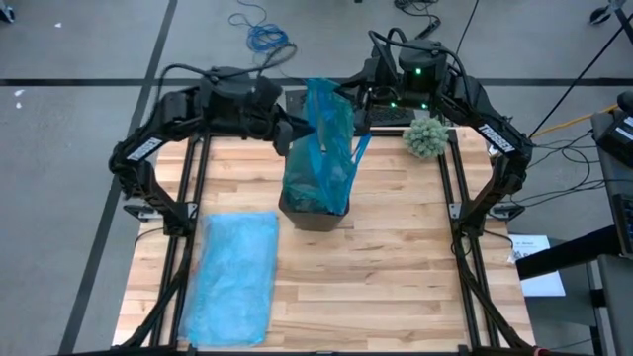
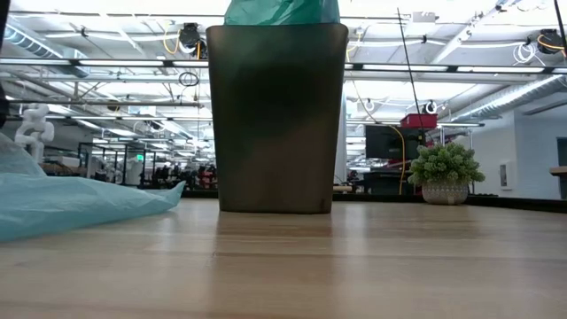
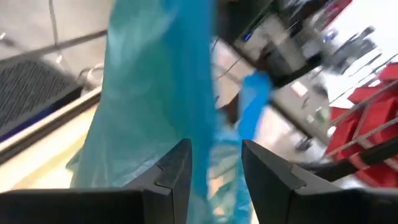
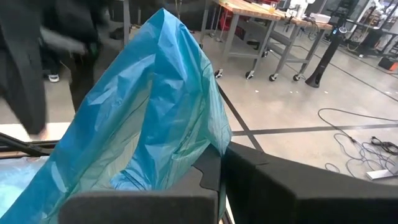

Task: Place trash/remove bag and relplace
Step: Remove the trash bag from the trash bin

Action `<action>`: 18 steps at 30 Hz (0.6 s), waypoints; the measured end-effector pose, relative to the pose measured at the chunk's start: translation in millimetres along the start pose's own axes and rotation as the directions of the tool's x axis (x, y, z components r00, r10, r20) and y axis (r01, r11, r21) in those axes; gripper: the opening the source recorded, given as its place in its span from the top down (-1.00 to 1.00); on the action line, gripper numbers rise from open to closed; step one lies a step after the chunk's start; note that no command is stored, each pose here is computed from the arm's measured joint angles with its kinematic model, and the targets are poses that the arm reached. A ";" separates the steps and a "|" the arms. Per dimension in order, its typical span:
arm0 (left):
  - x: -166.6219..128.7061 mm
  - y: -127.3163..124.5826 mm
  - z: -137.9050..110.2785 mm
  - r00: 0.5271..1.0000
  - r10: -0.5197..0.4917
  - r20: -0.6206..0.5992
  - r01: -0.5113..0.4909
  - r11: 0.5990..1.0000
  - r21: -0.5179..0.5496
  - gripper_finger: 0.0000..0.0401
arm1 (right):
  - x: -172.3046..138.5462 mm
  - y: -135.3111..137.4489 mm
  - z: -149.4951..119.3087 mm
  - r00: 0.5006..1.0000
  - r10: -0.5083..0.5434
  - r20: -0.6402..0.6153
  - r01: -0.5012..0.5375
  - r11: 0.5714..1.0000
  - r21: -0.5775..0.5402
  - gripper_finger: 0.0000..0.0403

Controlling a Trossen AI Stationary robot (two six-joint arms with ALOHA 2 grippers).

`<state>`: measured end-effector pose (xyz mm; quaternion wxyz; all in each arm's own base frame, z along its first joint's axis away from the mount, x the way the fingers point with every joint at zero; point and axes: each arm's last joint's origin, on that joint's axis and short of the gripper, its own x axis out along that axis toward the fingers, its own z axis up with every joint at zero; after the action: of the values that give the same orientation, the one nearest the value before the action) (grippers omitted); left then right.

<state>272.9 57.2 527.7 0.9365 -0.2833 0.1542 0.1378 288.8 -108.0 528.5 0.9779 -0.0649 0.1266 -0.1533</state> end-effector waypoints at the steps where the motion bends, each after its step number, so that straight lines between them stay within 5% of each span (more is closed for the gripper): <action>1: 4.7 1.6 -2.4 1.000 0.015 -0.025 -0.015 1.000 -0.001 0.32 | 0.0 0.0 0.0 1.000 0.000 0.000 0.000 1.000 0.000 1.00; 5: 17.8 4.0 -4.7 0.998 0.044 -0.045 -0.045 0.998 -0.036 0.44 | -0.1 0.0 0.1 1.000 0.000 0.001 0.000 1.000 0.000 1.00; 10: 8.8 1.6 -2.5 0.999 0.014 -0.030 -0.016 0.998 -0.062 0.94 | -0.1 0.2 -0.9 1.000 0.002 -0.010 -0.002 1.000 0.001 1.00; 18: -34.4 -7.5 10.9 0.996 -0.048 0.080 0.054 0.996 -0.076 0.99 | -0.1 0.3 -1.6 1.000 0.005 -0.016 -0.005 1.000 -0.006 1.00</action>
<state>246.3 51.5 552.7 0.9331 -0.3181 0.1048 0.1306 288.3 -107.8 527.0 0.9770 -0.0664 0.1353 -0.1510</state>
